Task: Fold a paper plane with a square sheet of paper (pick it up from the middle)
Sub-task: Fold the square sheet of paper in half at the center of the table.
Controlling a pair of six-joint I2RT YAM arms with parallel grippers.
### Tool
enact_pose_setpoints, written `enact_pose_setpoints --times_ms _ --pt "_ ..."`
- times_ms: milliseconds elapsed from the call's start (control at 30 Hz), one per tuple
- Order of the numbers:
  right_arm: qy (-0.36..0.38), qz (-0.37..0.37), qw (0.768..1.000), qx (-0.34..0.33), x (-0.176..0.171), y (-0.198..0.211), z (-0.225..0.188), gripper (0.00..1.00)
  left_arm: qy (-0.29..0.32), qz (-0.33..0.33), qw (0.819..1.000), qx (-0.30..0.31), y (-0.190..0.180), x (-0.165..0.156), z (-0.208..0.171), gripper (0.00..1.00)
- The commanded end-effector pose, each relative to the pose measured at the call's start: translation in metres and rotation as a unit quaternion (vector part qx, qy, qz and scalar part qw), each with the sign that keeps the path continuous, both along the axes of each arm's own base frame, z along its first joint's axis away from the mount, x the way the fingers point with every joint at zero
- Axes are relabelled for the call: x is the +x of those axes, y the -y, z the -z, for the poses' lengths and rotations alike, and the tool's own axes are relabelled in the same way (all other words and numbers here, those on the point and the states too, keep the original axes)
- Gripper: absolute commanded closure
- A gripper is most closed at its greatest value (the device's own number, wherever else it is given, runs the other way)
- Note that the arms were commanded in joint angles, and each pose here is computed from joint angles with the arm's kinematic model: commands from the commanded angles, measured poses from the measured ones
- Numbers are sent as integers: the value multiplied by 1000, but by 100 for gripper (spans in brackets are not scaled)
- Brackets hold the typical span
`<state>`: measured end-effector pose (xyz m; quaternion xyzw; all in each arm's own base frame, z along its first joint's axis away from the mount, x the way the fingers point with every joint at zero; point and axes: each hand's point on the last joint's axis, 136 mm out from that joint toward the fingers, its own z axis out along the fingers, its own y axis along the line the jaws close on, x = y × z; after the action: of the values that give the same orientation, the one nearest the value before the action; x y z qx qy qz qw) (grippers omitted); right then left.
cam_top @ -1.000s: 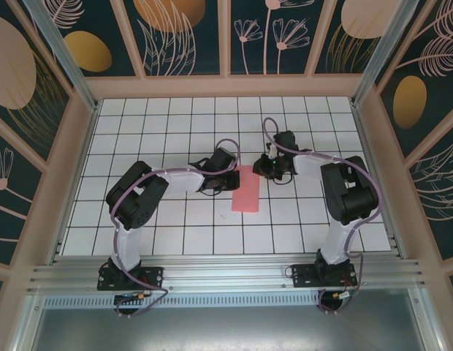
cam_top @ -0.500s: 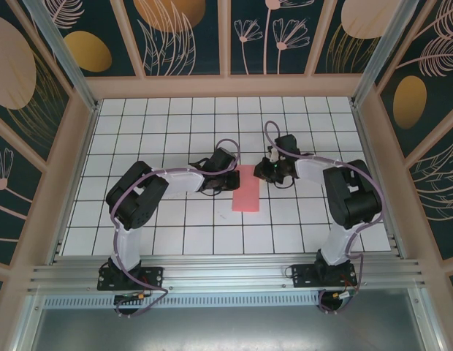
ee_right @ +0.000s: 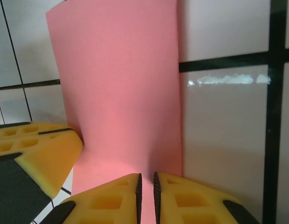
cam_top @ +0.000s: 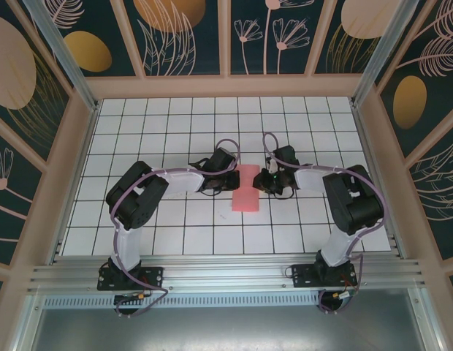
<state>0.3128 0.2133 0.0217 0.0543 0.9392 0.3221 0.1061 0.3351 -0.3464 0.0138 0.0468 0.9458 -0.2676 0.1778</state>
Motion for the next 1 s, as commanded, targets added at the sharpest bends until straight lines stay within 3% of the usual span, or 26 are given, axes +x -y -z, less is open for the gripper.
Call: enact_pose_setpoints --times_ms 0,367,700,967 --pt "10 -7 1000 7 -14 -4 -19 80 -67 6 995 75 -31 -33 48 100" --pt "-43 -2 999 -13 -51 2 26 80 -67 7 995 75 -30 -33 49 100" --pt "-4 -19 999 29 -56 -10 -17 79 -67 7 995 76 -30 -33 48 100" --pt "-59 -8 998 -13 -87 3 31 80 -66 6 995 76 -31 -33 48 100"
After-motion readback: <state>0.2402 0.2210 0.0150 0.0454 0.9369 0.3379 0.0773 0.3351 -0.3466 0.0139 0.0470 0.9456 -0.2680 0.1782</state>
